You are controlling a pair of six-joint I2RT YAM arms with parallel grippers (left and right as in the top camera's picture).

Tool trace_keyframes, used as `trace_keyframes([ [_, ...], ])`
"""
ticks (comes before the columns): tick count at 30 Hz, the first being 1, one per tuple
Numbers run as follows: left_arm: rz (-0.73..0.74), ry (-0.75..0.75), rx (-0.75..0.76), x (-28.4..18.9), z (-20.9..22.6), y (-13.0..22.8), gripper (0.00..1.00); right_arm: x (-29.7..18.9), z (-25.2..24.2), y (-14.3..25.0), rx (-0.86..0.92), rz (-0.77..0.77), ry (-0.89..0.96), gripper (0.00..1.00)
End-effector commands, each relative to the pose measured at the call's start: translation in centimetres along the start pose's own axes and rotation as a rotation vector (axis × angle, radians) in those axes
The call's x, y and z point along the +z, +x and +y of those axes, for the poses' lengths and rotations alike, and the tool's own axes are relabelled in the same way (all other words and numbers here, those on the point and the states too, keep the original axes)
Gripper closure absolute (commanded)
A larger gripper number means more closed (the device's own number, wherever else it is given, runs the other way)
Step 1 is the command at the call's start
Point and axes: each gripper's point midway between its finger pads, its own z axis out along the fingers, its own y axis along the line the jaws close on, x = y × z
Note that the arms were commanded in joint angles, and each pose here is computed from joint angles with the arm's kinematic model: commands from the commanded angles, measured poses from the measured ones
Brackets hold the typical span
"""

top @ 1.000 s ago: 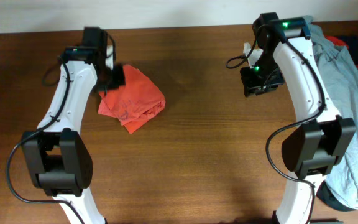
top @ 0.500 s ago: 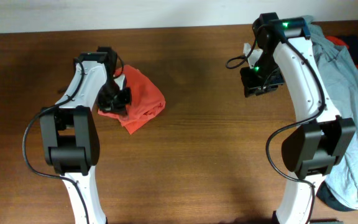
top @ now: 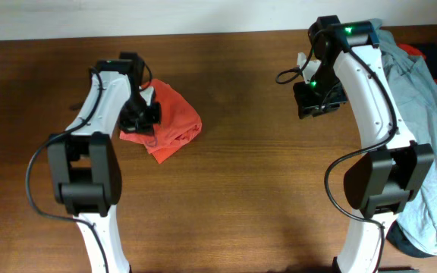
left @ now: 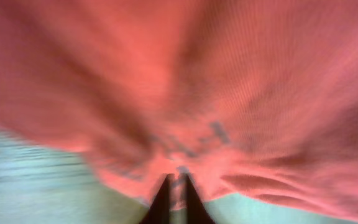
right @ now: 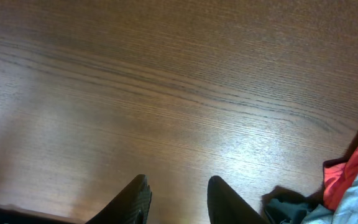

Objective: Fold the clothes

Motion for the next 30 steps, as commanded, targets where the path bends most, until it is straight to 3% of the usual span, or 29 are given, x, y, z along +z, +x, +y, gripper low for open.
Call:
trace_keyframes([
  [1,-0.165,-0.077,-0.211,-4.4,3.4,-2.1,0.56,-0.9,0.1,0.0,0.004,-0.026,0.004,0.64],
  [4,-0.158,-0.053,-0.334,-3.6,5.2,-2.1,0.45,-0.9,0.1,0.0,0.004,-0.026,0.004,0.64],
  [7,-0.133,0.036,-0.371,-2.4,5.4,-1.9,0.43,-0.9,0.1,-0.1,0.004,-0.029,0.004,0.64],
  [11,-0.136,0.043,-0.443,-0.3,6.3,-1.8,0.4,-0.9,0.1,-0.1,0.004,-0.029,0.004,0.64],
  [15,-0.17,0.054,-0.436,1.5,6.3,-2.3,0.38,-0.9,0.1,-0.1,0.004,-0.029,0.003,0.64],
  [20,-0.249,0.211,-0.393,3.7,4.3,-4.1,0.36,-0.9,0.1,0.0,0.004,-0.028,0.003,0.64],
  [30,-0.39,0.387,-0.286,2.5,1.7,-7.4,0.34,-0.9,0.1,0.0,0.004,-0.025,0.003,0.64],
])
